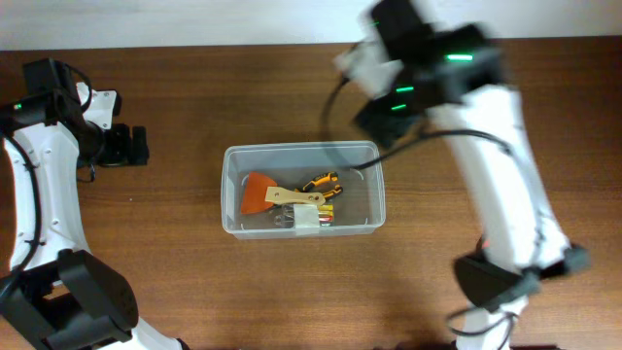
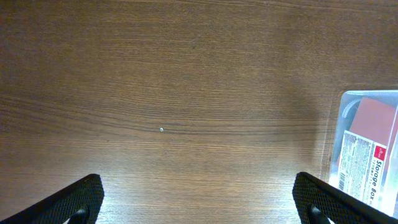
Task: Pack container
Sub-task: 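Move the right gripper over the red-handled small pliers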
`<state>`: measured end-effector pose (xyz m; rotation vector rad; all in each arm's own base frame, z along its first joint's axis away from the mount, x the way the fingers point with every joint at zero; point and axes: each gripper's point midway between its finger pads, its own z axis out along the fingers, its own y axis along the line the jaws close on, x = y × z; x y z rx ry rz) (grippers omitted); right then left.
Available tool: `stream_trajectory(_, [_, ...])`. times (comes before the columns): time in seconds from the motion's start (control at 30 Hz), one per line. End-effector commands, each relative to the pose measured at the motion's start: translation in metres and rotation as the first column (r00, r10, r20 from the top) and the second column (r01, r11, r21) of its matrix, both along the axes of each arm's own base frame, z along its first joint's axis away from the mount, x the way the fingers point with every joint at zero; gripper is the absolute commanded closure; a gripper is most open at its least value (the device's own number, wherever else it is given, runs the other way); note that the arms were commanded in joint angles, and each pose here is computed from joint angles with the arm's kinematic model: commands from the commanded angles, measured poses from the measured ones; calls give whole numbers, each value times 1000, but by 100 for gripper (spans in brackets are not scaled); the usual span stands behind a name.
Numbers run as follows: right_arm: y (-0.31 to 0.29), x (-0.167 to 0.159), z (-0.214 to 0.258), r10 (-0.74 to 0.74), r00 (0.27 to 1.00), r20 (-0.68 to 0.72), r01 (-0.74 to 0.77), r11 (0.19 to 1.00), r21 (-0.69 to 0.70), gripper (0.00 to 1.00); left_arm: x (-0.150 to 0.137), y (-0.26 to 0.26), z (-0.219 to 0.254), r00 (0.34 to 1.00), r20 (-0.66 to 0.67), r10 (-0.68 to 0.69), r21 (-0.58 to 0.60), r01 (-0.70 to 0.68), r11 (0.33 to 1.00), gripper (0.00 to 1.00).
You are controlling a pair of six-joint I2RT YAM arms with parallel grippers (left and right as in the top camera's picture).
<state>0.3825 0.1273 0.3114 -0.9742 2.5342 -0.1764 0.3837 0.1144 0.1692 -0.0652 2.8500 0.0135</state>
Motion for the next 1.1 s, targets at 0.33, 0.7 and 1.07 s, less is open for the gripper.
stream_trajectory(0.33, [-131,-64,-19,-703,680,-208,732,665,144,1,-1,1,-5,1000,-9,14,-20,-14,1000,1])
stream_trajectory(0.7, [-180,-88,-176,-895,311,-320,940,339,-36,1,2,1,-4,1000,1,14,-17,-14,1000,1])
stream_trajectory(1.07, [-191,-116,-247,-931,46,-362,995,77,-71,1,2,1,-4,1000,1,14,-17,-14,1000,1])
